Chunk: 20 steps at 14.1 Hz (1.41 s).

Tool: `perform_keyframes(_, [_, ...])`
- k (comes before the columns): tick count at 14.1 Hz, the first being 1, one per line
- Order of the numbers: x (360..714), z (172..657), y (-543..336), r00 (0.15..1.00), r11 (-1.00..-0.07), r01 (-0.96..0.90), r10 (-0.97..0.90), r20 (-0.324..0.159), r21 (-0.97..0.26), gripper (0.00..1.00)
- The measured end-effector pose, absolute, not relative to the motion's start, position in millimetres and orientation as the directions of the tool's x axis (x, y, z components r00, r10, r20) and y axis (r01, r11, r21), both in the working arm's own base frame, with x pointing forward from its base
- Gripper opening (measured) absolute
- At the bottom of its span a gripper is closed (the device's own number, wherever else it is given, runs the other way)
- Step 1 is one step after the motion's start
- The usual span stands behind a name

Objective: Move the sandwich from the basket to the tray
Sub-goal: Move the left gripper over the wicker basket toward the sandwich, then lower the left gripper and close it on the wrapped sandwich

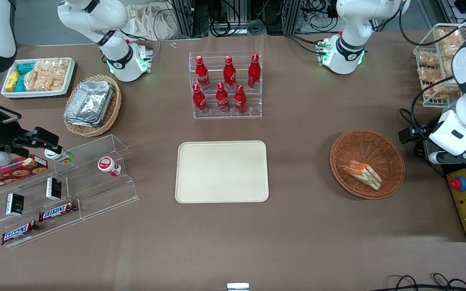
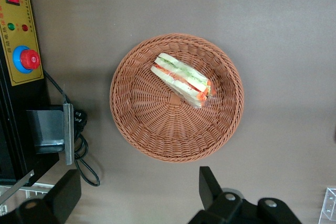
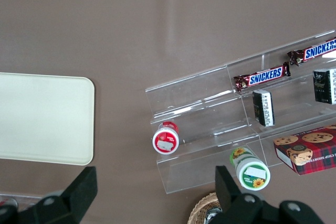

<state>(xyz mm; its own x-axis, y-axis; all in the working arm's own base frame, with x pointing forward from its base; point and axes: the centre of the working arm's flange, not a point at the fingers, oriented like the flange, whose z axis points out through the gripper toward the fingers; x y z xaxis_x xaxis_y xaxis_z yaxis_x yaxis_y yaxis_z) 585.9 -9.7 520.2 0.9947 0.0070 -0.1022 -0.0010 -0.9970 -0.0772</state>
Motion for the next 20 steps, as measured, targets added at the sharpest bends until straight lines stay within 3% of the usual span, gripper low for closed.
perform_keyframes(7, [586, 507, -9, 0.993, -0.997, 0.006, 0.016, -0.119, -0.079, 1.0])
perform_keyframes(13, [581, 404, -12, 0.973, -0.974, 0.212, 0.218, -0.074, -0.084, 1.0])
perform_keyframes(16, [580, 374, -17, 0.916, -0.916, 0.396, 0.399, -0.046, -0.066, 1.0])
perform_keyframes(20, [591, 343, -35, 0.763, -0.763, 0.645, 0.646, -0.01, -0.025, 1.0])
